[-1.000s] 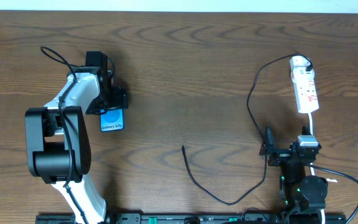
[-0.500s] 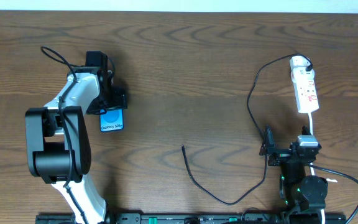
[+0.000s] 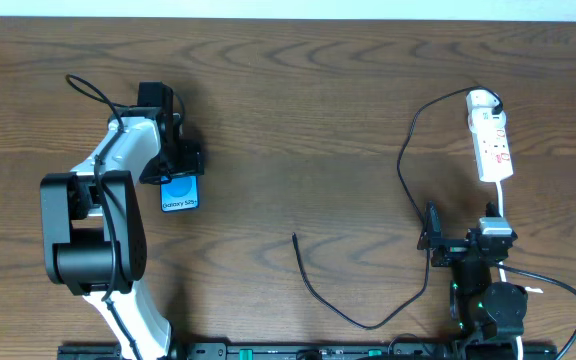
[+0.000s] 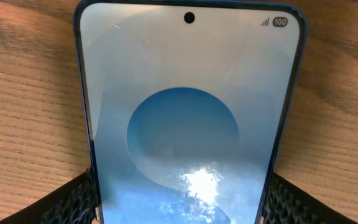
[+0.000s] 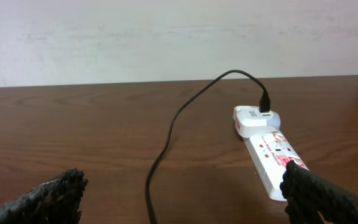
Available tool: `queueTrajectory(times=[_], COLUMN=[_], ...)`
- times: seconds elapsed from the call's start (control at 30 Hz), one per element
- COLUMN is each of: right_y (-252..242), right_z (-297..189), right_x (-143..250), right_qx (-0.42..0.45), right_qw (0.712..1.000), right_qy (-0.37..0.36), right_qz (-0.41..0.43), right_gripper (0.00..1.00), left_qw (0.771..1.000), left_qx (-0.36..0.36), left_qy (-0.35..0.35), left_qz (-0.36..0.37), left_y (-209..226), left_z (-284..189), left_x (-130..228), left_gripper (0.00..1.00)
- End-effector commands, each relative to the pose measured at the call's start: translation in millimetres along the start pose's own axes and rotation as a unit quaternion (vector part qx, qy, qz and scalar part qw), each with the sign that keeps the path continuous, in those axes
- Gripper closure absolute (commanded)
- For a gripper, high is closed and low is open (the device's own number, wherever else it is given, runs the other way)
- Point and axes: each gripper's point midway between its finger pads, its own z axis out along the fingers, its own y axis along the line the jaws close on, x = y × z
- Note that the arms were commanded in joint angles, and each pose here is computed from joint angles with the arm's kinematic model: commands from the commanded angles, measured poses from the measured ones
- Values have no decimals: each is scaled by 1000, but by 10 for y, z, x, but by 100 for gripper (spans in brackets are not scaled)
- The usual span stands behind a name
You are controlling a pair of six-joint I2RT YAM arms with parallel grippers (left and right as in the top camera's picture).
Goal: Plug charger to phone and switch on socket
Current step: 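Close the left gripper on the phone's sides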
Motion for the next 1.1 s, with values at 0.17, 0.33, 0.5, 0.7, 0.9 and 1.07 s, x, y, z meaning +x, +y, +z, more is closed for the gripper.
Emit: queueTrajectory(times=[0.17, 0.33, 0.5, 0.7, 0.9, 1.07], right_y=[-2, -2, -2, -2, -2, -2], right_z=[-4, -4, -4, -4, -4, -4], right_x=[-5, -6, -6, -5, -5, -5], right_qx=[1, 1, 1, 1, 1, 1], right_qw=[1000, 1000, 1000, 1000, 1000, 1000], right_qy=[-2, -2, -2, -2, -2, -2], right_qz=[-4, -4, -4, -4, -4, -4], right_gripper=[1, 1, 1, 1, 1, 1], left_qw=[1000, 1000, 1000, 1000, 1000, 1000], left_qx=[-7, -7, -7, -7, -7, -7], left_qy=[7, 7, 7, 7, 7, 7], left_qz=[7, 7, 7, 7, 7, 7], left_y=[15, 15, 15, 15, 15, 15], left_z=[50, 50, 50, 50, 50, 50], left_x=[29, 29, 29, 29, 29, 29], left_gripper=[21, 25, 27, 33, 39, 49])
